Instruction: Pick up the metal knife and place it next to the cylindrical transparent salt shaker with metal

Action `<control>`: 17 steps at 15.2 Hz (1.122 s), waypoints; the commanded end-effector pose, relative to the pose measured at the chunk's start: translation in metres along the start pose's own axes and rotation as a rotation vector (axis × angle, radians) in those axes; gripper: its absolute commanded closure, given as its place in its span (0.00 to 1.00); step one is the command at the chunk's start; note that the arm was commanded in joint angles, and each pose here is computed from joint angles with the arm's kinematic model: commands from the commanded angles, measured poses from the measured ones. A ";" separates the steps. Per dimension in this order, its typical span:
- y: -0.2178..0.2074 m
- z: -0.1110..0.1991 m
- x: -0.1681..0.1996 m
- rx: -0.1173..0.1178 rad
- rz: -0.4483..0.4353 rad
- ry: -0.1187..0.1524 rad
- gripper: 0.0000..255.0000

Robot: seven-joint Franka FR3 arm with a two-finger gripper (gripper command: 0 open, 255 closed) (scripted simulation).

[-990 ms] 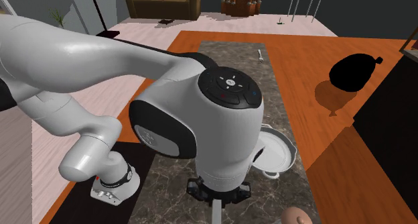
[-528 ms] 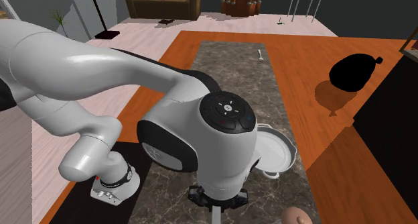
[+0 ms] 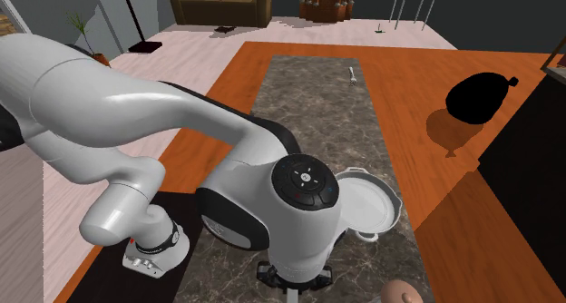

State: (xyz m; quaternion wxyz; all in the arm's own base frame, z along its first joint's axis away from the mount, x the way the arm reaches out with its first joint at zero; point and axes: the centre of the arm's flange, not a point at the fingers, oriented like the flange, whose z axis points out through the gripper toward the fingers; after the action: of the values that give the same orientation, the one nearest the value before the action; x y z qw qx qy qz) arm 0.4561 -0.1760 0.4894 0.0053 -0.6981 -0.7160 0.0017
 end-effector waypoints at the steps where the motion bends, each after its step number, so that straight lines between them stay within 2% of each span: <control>1: 0.000 0.010 0.001 -0.001 0.000 0.000 1.00; 14: 0.001 0.079 0.000 -0.001 0.000 0.000 1.00; 17: 0.001 0.081 0.000 -0.001 0.000 0.000 1.00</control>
State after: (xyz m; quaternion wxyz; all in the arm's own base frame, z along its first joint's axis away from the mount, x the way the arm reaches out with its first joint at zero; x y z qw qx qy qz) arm 0.4560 -0.1752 0.4091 0.0052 -0.6981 -0.7160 0.0017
